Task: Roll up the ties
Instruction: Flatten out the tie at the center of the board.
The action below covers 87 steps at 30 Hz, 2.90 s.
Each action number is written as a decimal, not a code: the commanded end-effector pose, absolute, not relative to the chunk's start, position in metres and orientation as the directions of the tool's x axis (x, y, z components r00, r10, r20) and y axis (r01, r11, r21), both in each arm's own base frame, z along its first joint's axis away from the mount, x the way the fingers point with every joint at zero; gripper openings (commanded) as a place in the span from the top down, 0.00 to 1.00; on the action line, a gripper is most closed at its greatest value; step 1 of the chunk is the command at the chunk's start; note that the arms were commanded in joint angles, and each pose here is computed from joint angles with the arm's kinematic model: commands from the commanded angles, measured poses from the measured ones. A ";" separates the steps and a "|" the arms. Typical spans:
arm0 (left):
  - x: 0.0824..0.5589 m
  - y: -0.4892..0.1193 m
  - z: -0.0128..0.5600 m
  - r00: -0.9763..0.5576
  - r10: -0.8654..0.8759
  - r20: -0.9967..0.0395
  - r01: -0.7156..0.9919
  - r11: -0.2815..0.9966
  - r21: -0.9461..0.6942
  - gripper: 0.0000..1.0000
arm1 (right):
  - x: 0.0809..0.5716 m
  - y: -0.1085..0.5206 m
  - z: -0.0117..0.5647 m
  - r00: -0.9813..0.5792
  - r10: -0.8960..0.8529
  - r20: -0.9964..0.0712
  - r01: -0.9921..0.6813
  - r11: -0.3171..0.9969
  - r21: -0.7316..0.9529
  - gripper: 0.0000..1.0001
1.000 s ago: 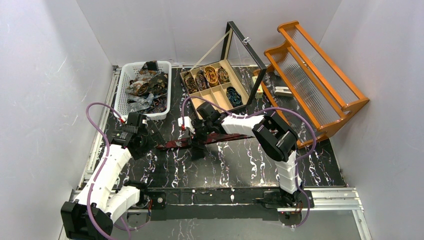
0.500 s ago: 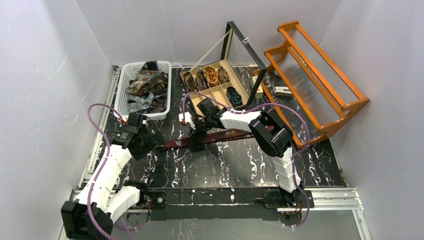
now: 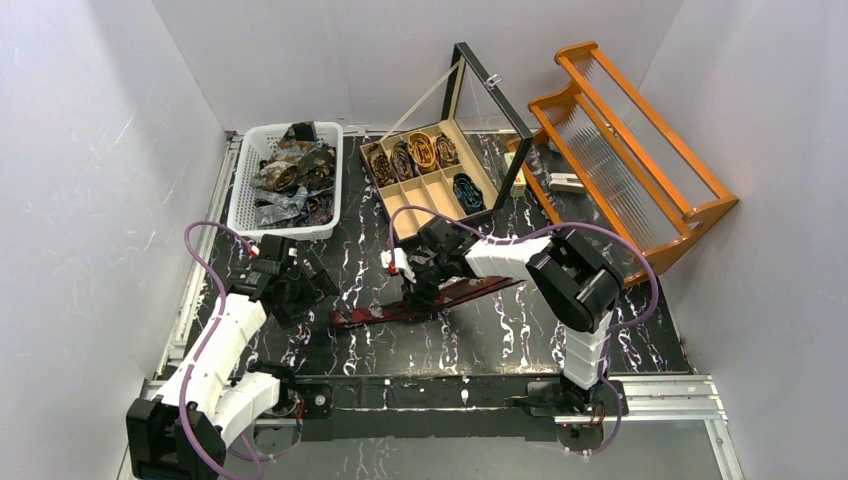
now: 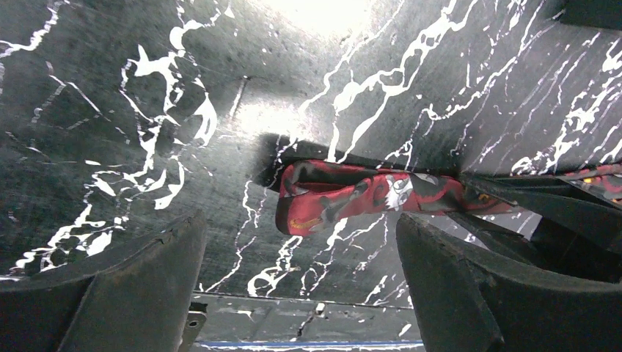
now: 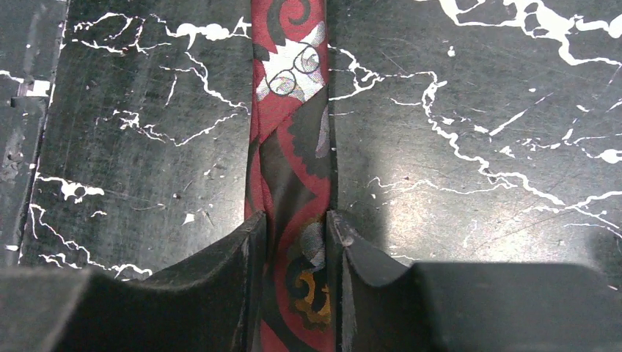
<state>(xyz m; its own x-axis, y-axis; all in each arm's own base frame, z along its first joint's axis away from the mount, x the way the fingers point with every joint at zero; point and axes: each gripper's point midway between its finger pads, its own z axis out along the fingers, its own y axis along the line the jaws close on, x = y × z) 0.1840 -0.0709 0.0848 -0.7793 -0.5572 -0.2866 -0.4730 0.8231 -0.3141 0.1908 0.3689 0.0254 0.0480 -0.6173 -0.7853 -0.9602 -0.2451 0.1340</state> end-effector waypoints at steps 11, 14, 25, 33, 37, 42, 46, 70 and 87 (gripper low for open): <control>0.167 -0.095 0.074 -0.798 -0.577 -0.175 -0.472 0.778 -0.414 0.04 | 0.150 0.351 0.048 -0.003 -0.634 -0.774 -0.960 -0.216 0.181 0.35; 0.164 -0.094 0.071 -0.797 -0.580 -0.168 -0.478 0.776 -0.412 0.07 | 0.156 0.357 0.056 -0.019 -0.620 -0.785 -0.976 -0.161 0.150 0.36; 0.141 -0.100 0.060 -0.821 -0.562 -0.099 -0.477 0.771 -0.423 0.16 | 0.211 0.364 0.151 -0.469 -0.061 -0.881 -0.799 0.455 0.394 0.21; 0.115 -0.107 0.046 -0.840 -0.541 -0.038 -0.480 0.773 -0.414 0.25 | 0.200 0.342 0.134 -0.761 0.068 -0.646 -0.493 0.586 0.643 0.01; 0.110 -0.111 0.043 -0.853 -0.521 -0.038 -0.466 0.792 -0.395 0.32 | 0.180 0.349 0.100 -0.861 -0.041 -0.506 -0.427 0.598 0.678 0.21; 0.106 -0.113 0.036 -0.875 -0.483 -0.045 -0.440 0.829 -0.346 0.40 | 0.157 0.371 0.085 -0.889 -0.161 -0.429 -0.445 0.530 0.722 0.38; 0.109 -0.115 0.037 -0.858 -0.509 -0.066 -0.456 0.815 -0.357 0.44 | 0.152 0.383 0.083 -0.880 -0.203 -0.429 -0.468 0.528 0.709 0.38; 0.116 -0.116 0.021 -0.820 -0.555 -0.136 -0.475 0.795 -0.378 0.84 | 0.118 0.415 0.071 -0.831 -0.396 -0.391 -0.551 0.488 0.677 0.40; 0.107 -0.074 0.059 -0.771 -0.580 -0.264 -0.527 0.813 -0.247 0.57 | 0.085 0.481 0.078 -0.758 -0.495 -0.425 -0.630 0.388 0.672 0.62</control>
<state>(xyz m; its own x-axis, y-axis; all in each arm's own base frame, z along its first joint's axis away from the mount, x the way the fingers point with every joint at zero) 0.1090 -0.0945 0.0455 -0.7989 -0.5674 -0.1995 -0.4950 0.8087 -0.3176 0.0897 0.4588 0.0663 -0.7806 -0.4866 -0.3924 -0.6068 0.4390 0.6626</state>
